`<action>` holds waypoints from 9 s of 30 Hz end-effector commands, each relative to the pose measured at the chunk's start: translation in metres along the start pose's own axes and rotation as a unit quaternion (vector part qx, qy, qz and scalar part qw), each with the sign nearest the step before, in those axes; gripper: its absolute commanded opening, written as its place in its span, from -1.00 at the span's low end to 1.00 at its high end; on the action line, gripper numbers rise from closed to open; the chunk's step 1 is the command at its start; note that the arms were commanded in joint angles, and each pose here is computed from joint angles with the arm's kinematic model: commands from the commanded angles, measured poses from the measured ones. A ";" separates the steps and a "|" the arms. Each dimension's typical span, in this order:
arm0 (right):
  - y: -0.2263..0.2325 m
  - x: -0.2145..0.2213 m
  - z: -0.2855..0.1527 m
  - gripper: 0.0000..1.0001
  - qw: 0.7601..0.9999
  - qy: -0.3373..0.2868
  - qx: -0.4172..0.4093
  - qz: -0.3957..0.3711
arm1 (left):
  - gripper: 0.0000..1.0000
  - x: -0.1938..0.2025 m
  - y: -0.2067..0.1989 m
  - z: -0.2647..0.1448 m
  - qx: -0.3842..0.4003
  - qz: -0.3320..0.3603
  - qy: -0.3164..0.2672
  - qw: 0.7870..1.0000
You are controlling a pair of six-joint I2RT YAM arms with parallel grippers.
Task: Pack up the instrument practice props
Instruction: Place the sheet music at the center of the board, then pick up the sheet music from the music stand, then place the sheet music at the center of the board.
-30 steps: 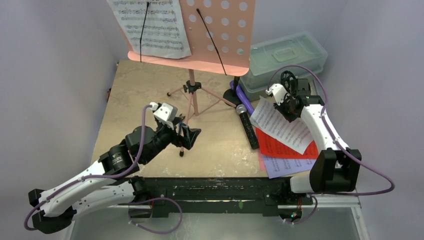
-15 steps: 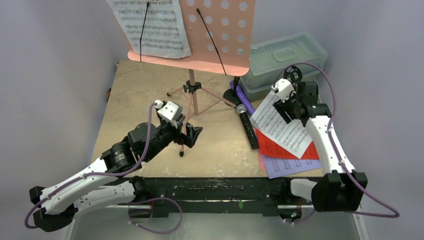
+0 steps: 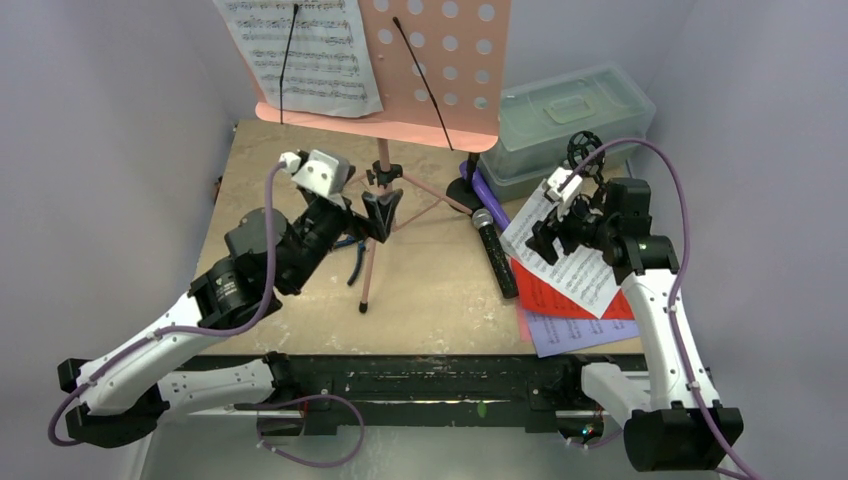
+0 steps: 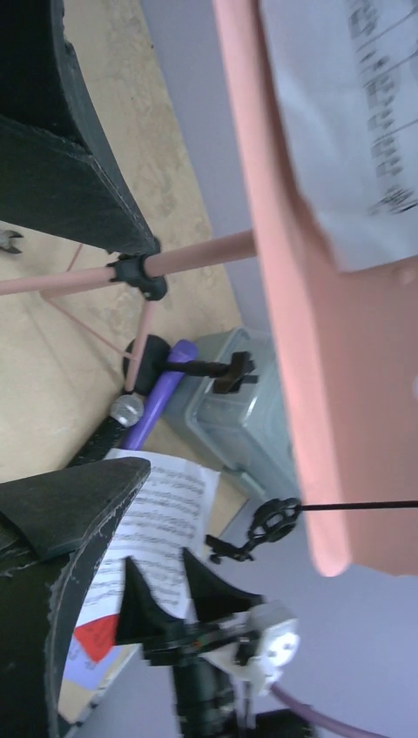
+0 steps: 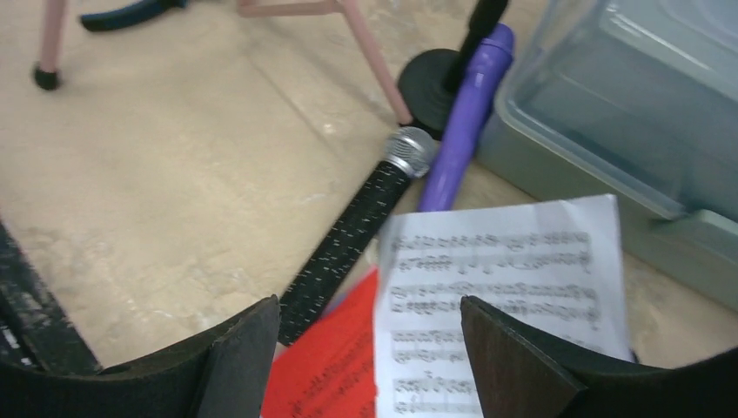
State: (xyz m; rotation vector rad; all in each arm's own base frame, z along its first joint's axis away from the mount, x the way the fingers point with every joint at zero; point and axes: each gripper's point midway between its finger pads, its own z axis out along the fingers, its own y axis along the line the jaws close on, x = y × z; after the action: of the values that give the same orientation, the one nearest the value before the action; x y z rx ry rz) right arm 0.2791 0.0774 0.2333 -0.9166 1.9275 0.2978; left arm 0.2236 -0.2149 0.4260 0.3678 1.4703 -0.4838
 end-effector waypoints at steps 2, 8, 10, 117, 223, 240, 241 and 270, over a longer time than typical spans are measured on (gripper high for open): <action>0.041 -0.006 0.008 0.59 0.993 -0.056 -0.106 0.021 | 0.64 -0.071 0.022 0.007 -0.078 -0.041 -0.067 0.994; 0.052 0.001 0.014 0.60 0.989 -0.066 -0.131 0.027 | 0.51 -0.101 0.029 0.024 -0.143 -0.101 -0.070 0.982; 0.052 0.003 0.015 0.60 0.989 -0.067 -0.133 0.027 | 0.37 -0.106 0.035 0.031 -0.178 -0.110 -0.064 0.976; 0.099 -0.022 -0.009 0.64 0.953 -0.112 -0.281 0.022 | -1.00 0.014 -0.071 -0.019 0.202 -0.147 0.048 0.967; -0.120 0.038 0.056 -0.81 0.922 0.243 0.009 -0.302 | 0.85 0.211 -0.025 -0.040 0.017 -0.151 0.180 0.972; -0.109 0.053 0.065 -0.16 0.951 0.228 0.032 -0.205 | 0.83 0.190 0.000 -0.044 0.003 -0.060 0.141 0.988; -0.108 0.051 0.065 -0.10 0.956 0.218 0.042 -0.192 | 0.84 0.188 0.003 -0.042 -0.003 -0.047 0.133 0.990; 0.094 -0.003 0.023 0.68 0.956 -0.125 -0.261 -0.058 | 0.82 0.169 0.050 0.021 -0.024 -0.041 0.001 0.999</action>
State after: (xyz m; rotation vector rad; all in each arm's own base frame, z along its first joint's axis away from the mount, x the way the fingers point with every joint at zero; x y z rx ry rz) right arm 0.2477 0.1394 0.1915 -1.2006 1.7489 0.7135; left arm 0.2657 -0.1881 0.2425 0.3060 1.5367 -0.3758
